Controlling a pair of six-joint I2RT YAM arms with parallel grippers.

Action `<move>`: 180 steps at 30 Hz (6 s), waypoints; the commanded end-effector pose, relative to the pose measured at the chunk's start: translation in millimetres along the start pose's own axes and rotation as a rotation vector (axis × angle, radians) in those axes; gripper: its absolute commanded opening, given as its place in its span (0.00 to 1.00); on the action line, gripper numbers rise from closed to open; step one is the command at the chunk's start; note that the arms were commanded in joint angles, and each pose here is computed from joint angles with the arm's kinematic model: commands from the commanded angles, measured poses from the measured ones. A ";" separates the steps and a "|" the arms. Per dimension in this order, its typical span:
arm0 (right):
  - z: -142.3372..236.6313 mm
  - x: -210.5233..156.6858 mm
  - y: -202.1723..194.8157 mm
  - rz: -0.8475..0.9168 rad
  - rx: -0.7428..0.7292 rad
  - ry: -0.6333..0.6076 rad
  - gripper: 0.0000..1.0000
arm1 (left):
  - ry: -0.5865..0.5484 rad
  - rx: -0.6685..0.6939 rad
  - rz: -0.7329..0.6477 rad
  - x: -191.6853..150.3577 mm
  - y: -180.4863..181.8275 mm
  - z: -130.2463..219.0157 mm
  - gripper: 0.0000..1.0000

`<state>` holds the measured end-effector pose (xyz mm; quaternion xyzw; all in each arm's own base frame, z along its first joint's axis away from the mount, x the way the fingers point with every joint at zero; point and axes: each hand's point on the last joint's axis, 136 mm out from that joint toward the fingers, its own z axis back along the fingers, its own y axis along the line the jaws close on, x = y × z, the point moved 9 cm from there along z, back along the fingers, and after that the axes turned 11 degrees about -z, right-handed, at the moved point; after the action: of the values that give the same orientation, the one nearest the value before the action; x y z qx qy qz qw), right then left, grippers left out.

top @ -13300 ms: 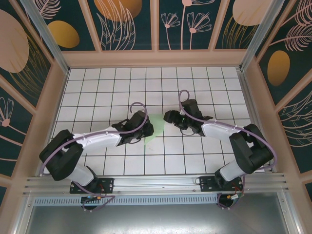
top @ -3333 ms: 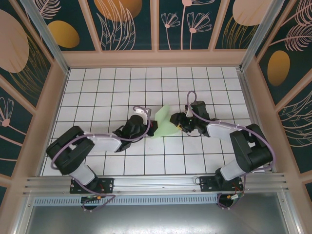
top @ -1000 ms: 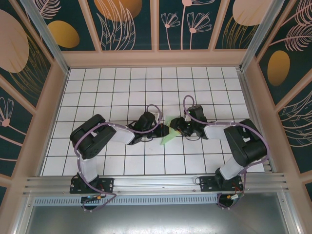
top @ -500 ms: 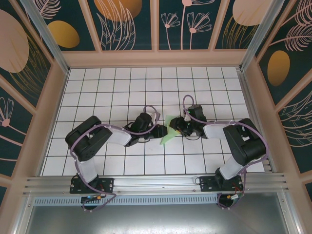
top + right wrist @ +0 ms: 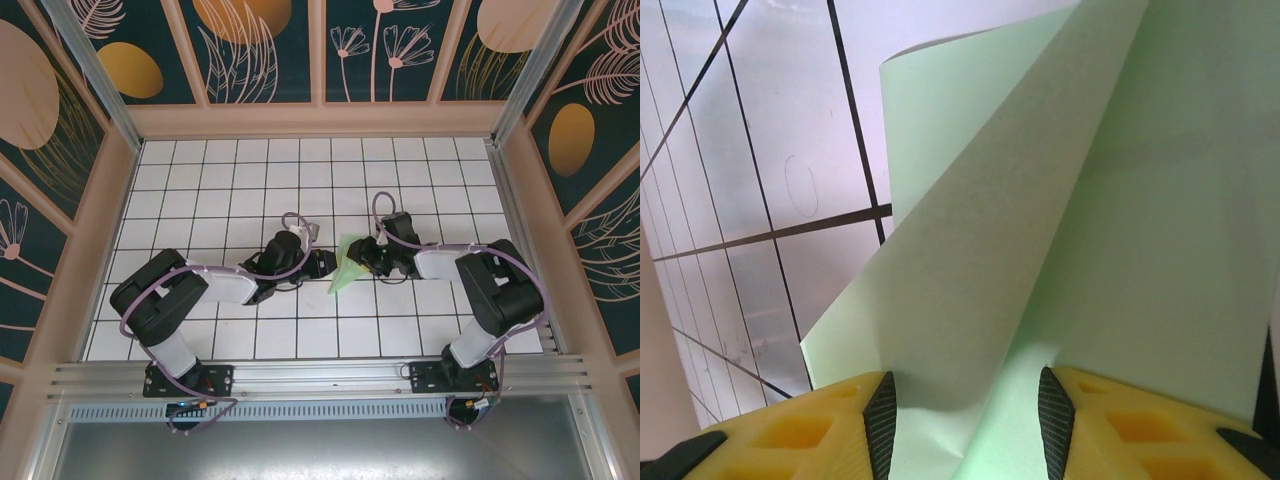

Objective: Fold a paper plane with a square sheet of paper (pick it up from the middle)
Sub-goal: Fourth fold the wing at the center of the table.

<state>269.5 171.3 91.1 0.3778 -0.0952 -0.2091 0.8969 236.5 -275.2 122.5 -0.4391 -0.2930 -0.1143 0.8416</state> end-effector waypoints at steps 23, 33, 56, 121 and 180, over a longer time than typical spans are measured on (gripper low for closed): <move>-21.6 -6.0 -30.2 -0.003 -0.215 0.046 0.49 | 0.101 0.063 0.021 -13.2 12.3 -30.6 0.13; -22.3 -6.4 -32.1 0.000 -0.228 0.049 0.48 | 0.120 0.115 0.044 -17.9 19.9 -33.9 0.11; -31.5 -7.1 -41.5 -0.007 -0.317 0.067 0.41 | 0.133 0.150 0.054 -21.4 25.6 -35.8 0.11; -39.0 -7.0 0.8 0.089 -0.375 0.093 0.43 | 0.290 0.365 0.093 -58.8 61.7 -21.9 0.00; -39.3 10.8 13.0 0.343 -0.052 0.143 0.03 | 0.386 0.255 0.079 -96.6 65.0 17.5 0.00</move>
<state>277.3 215.7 81.1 0.3836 -0.0595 -0.0196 0.9214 215.5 -257.8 70.2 -0.3765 -0.2353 -0.1239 0.8874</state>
